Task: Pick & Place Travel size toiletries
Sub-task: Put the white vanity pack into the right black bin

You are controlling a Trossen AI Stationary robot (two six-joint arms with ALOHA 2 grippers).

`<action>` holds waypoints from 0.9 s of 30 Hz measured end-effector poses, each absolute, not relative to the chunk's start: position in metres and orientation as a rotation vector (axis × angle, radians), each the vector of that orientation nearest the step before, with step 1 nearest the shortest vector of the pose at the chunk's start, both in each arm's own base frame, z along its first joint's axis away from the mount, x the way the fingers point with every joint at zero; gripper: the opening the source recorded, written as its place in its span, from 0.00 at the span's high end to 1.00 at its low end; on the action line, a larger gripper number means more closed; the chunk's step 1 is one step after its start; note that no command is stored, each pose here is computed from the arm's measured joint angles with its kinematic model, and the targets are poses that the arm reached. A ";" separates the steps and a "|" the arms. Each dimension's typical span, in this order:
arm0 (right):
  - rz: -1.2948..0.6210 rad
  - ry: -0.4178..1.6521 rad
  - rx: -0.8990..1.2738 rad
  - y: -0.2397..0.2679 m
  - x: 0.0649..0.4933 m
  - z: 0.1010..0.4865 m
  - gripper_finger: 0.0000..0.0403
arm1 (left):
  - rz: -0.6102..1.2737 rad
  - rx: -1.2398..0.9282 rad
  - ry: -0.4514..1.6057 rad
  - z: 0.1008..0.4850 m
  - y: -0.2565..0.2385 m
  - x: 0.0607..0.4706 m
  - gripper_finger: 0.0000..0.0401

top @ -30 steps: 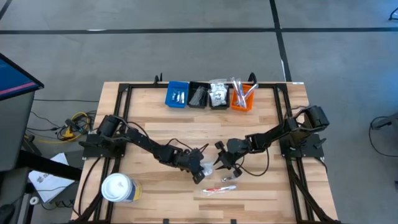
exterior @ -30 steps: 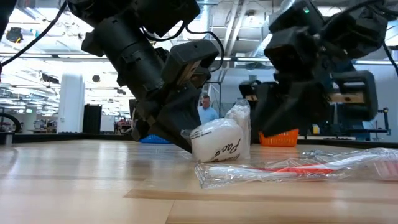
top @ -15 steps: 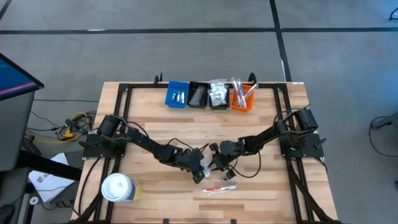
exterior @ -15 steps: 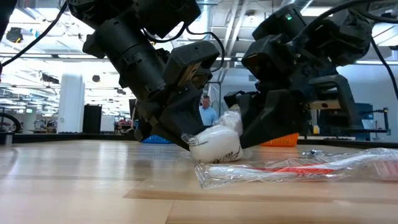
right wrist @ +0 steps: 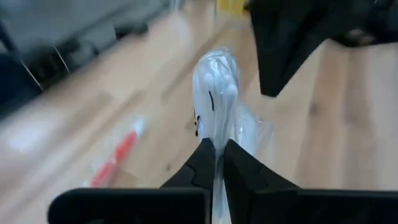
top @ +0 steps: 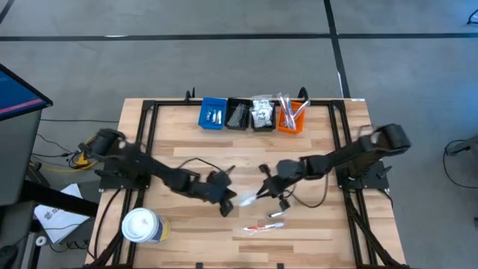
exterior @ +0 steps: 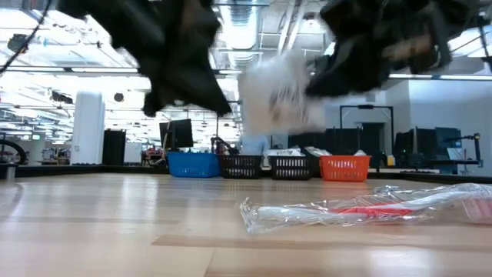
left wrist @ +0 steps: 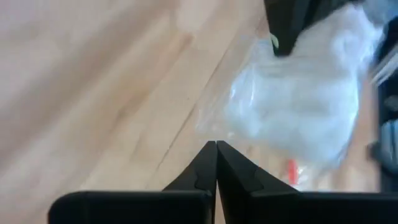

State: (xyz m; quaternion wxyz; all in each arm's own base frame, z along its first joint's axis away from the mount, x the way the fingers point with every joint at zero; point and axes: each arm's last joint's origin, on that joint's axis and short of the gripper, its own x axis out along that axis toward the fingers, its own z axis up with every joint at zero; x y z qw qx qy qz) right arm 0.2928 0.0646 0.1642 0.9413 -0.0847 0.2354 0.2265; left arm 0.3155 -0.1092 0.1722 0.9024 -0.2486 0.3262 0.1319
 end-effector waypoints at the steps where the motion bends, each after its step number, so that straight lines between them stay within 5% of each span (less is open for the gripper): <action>1: 0.459 0.440 -0.169 0.064 0.288 0.174 0.98 | 0.280 -0.509 0.627 0.181 -0.111 0.308 1.00; 9: 0.499 -0.144 -0.082 0.054 0.228 0.252 0.99 | 0.402 -0.356 0.276 0.213 -0.124 0.253 1.00; 18: 0.593 -0.553 0.003 0.052 0.195 0.291 1.00 | 0.254 -0.071 -0.108 0.245 -0.121 0.272 0.97; 27: 0.657 -0.683 -0.027 0.053 0.190 0.304 1.00 | 0.017 0.040 -0.426 0.280 -0.093 0.312 0.69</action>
